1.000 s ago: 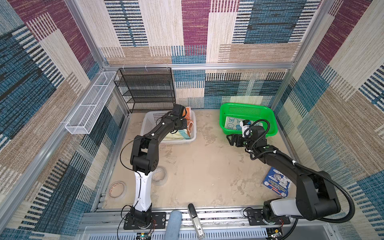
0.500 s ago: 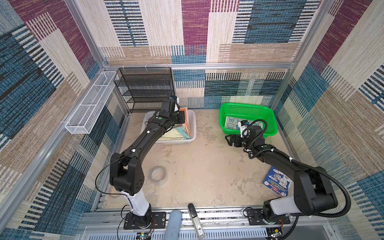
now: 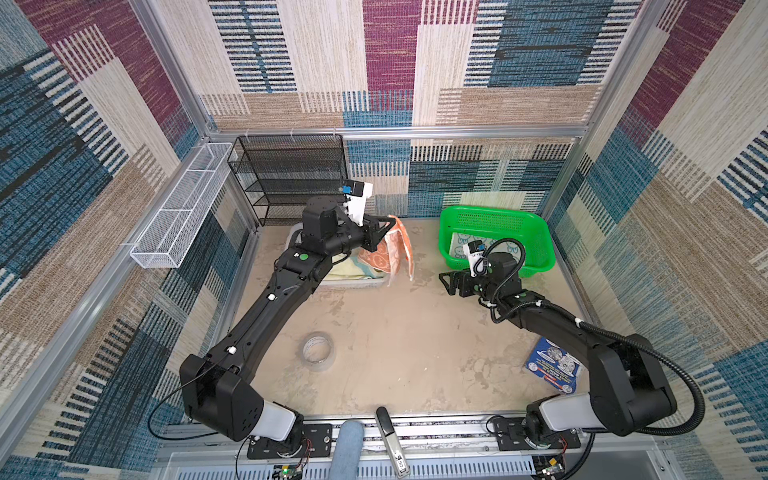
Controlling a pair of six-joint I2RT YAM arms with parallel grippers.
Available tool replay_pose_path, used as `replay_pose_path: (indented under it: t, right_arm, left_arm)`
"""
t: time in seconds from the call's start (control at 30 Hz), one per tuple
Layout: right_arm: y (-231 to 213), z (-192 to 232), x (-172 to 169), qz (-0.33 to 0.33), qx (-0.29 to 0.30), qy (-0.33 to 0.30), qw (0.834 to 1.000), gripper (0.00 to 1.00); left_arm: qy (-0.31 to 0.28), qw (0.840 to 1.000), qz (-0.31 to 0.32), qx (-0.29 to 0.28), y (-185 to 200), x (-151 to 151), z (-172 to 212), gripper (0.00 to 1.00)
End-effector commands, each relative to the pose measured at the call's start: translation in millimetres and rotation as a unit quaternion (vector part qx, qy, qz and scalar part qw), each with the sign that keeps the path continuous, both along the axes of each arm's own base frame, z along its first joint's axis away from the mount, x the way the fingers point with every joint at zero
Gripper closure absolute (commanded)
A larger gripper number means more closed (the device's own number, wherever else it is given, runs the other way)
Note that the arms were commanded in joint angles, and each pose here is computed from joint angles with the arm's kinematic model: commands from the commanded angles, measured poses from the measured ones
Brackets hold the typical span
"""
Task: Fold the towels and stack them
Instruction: 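Pull the orange towel out with the left gripper and lay it on the table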
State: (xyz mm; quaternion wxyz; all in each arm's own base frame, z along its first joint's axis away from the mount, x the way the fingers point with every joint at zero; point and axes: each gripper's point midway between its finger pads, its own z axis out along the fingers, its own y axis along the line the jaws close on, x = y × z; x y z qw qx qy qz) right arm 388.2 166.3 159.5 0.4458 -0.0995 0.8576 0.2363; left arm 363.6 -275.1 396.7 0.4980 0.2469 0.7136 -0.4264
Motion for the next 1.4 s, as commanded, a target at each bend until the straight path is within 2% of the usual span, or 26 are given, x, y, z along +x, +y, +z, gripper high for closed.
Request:
replay_pose_path:
  t: [0.0, 0.1, 0.23, 0.4, 0.5, 0.67, 0.77, 0.9, 1.0, 1.1, 1.13, 1.17, 1.27, 1.37]
  right_arm:
    - [-20, 1, 14, -0.067, -0.023, -0.004, 0.997, 0.05]
    - [-40, 1, 17, -0.125, -0.039, -0.004, 0.991, 0.04]
    - [-70, 13, 15, -0.202, -0.058, -0.023, 0.977, 0.02]
    - [-101, 35, 7, -0.272, -0.089, -0.042, 0.957, 0.0]
    - [-105, 42, 7, -0.276, -0.105, -0.039, 0.955, 0.0]
    - [-90, 38, 8, -0.235, -0.096, -0.037, 0.967, 0.0]
    - [-75, 32, 9, -0.198, -0.08, -0.039, 0.976, 0.02]
    - [-54, 23, 12, -0.144, -0.074, -0.035, 0.986, 0.05]
    - [-46, 17, 14, -0.12, -0.087, -0.032, 0.988, 0.06]
    - [-43, 15, 16, -0.108, -0.103, -0.036, 0.988, 0.06]
    - [-43, 15, 16, -0.106, -0.107, -0.039, 0.988, 0.06]
    - [-43, 17, 17, -0.103, -0.112, -0.043, 0.987, 0.06]
    - [-38, 21, 15, -0.071, -0.131, -0.063, 0.987, 0.07]
    - [-23, 28, 6, 0.002, -0.156, -0.097, 0.983, 0.12]
  left_arm:
    - [-0.044, 0.994, -0.093, -0.024, -23, -40, 28, 1.0]
    - [-0.048, 0.989, -0.14, -0.028, -44, -68, 30, 1.0]
    - [-0.014, 0.98, -0.195, -0.045, -73, -92, 14, 1.0]
    - [0.049, 0.973, -0.22, -0.043, -92, -97, -29, 1.0]
    - [0.09, 0.979, -0.183, -0.011, -86, -91, -76, 1.0]
    - [0.139, 0.981, -0.078, 0.106, -49, -84, -164, 1.0]
    - [0.168, 0.97, -0.023, 0.176, -23, -83, -211, 1.0]
    - [0.206, 0.945, 0.05, 0.249, 8, -73, -256, 1.0]
    - [0.223, 0.924, 0.106, 0.292, 27, -62, -275, 0.46]
    - [0.221, 0.911, 0.144, 0.317, 39, -54, -277, 0.19]
    - [0.217, 0.909, 0.154, 0.32, 43, -51, -275, 0.14]
    - [0.211, 0.907, 0.165, 0.325, 47, -49, -272, 0.13]
    - [0.185, 0.913, 0.173, 0.321, 51, -48, -254, 0.13]
    - [0.153, 0.927, 0.153, 0.306, 47, -54, -233, 0.16]
